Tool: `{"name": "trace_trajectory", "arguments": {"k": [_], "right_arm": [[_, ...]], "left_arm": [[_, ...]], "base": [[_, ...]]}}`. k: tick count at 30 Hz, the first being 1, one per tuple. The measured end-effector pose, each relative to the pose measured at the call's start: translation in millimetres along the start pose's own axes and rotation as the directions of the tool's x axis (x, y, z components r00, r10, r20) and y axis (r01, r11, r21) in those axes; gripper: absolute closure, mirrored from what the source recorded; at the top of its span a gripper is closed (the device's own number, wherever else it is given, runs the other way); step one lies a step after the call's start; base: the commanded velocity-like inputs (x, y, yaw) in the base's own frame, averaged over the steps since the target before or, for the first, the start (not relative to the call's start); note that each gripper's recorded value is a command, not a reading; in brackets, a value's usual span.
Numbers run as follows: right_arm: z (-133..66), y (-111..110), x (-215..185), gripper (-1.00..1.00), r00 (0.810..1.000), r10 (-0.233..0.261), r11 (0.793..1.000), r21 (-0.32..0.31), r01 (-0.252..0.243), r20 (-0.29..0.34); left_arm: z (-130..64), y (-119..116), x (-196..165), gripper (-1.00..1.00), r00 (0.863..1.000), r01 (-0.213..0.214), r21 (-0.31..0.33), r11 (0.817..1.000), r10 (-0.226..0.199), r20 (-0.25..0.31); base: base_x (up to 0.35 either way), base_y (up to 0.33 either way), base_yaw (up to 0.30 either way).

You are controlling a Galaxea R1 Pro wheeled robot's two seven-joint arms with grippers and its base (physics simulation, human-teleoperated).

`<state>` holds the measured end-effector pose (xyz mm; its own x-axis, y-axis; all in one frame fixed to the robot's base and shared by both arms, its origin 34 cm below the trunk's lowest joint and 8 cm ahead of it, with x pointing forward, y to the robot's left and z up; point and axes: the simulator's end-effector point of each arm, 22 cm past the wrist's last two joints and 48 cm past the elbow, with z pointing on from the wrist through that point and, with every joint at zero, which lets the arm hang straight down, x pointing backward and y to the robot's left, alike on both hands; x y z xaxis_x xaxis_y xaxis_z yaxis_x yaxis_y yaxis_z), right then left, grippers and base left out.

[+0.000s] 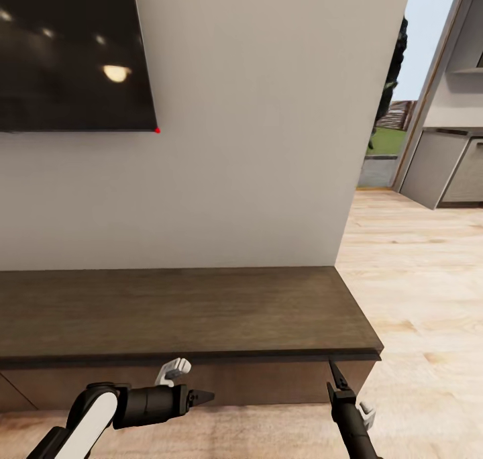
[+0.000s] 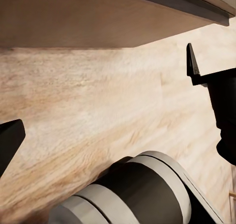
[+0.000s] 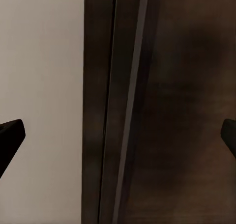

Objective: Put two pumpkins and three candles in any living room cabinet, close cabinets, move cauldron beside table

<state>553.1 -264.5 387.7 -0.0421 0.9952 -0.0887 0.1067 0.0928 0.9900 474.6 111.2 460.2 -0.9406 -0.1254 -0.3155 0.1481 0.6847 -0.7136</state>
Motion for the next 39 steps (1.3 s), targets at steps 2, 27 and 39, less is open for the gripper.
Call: {"name": "trace_trajectory", "arguments": {"k": [2,27,39], "right_arm": [[0.0,0,0,-1.00,1.000,0.000,1.000,0.000,0.000,0.000],[-4.1,-9,2,-1.00,1.000,0.004,1.000,0.023,-0.004,-0.003],[-14.2,-27,7,-1.00,1.000,0.015,0.997,0.070,-0.014,-0.010]], "left_arm": [[-0.1,0,0,-1.00,1.000,0.000,0.000,1.000,0.000,0.000],[0.1,0,0,-1.00,1.000,0.000,-0.001,1.000,0.000,0.000],[-0.1,0,0,-1.00,1.000,0.000,-0.002,1.000,0.000,0.000]], "base": [[0.076,0.000,0.000],[0.039,0.000,0.000],[0.041,-0.033,0.000]]}}
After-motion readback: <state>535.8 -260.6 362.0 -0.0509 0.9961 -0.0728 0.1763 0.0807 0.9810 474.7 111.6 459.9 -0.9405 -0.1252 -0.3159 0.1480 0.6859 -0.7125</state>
